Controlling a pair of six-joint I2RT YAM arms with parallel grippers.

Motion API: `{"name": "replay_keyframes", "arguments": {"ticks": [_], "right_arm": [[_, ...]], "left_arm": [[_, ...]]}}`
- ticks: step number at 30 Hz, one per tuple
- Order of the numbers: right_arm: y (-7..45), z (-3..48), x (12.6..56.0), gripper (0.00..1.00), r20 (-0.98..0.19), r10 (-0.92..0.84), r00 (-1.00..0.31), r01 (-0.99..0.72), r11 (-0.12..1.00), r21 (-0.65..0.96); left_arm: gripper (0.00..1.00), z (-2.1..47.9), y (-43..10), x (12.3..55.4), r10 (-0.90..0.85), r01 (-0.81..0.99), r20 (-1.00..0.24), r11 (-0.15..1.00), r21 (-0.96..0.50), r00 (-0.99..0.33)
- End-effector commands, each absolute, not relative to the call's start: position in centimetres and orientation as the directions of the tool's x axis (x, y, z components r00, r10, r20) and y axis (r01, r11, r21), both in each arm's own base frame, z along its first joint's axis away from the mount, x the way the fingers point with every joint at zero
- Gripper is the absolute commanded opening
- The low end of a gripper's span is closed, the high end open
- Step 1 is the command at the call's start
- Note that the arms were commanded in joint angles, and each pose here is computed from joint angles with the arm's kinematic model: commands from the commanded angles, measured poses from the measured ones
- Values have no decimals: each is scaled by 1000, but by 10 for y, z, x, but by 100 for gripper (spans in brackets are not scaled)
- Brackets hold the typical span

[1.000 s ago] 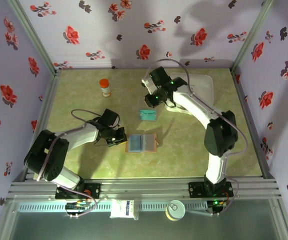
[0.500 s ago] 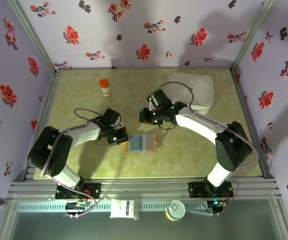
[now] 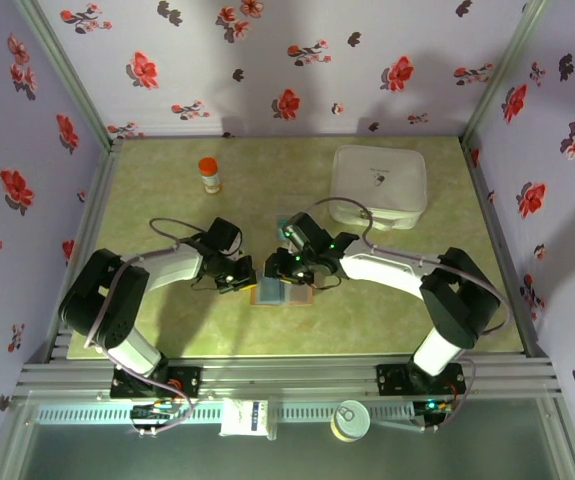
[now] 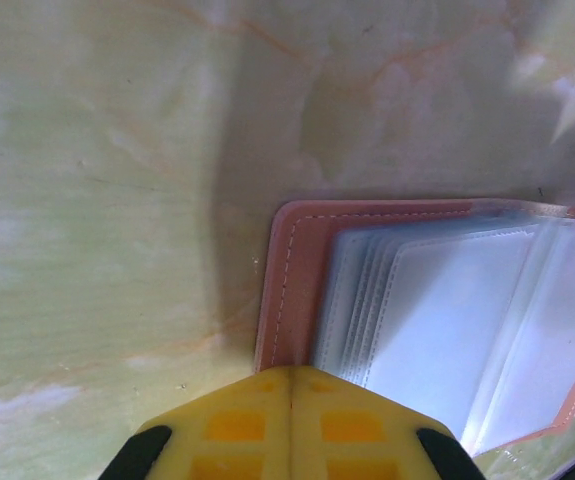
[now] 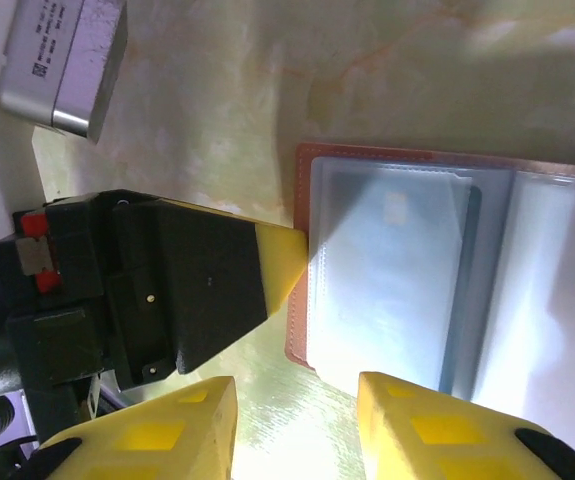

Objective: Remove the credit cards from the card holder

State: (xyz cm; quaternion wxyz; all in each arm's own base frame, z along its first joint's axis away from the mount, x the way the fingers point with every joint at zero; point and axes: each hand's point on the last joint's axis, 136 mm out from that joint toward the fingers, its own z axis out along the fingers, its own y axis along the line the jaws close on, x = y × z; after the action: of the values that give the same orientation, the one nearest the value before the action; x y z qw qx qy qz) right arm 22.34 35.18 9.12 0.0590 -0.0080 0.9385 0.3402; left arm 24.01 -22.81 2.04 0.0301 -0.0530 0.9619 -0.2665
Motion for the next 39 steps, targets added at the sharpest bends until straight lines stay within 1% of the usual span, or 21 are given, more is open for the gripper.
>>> {"name": "replay_keyframes", "arguments": {"ticks": [1, 5, 17, 28, 35, 39], "right_arm": [[358, 75, 220, 34, -81, 30, -996, -30, 766, 642], [360, 64, 219, 31, -71, 14, -997, -34, 779, 626], [353, 37, 220, 30, -60, -5, -998, -38, 825, 563], [330, 39, 221, 30, -103, -9, -995, -57, 879, 474], [325, 37, 220, 30, -103, -9, -995, -56, 883, 466], [325, 35, 220, 29, -97, -8, -995, -53, 881, 471]], "left_arm": [[0, 15, -223, 234, -93, -78, -7, 868, -491, -996], [0, 16, -222, 234, -94, -77, -12, 871, -485, -995], [0, 15, -222, 236, -97, -79, -11, 873, -481, -995], [0, 14, -221, 235, -94, -78, -11, 877, -473, -995], [0, 17, -220, 236, -93, -74, -17, 878, -473, -996], [0, 28, -223, 241, -104, -71, -40, 868, -491, -994]]}}
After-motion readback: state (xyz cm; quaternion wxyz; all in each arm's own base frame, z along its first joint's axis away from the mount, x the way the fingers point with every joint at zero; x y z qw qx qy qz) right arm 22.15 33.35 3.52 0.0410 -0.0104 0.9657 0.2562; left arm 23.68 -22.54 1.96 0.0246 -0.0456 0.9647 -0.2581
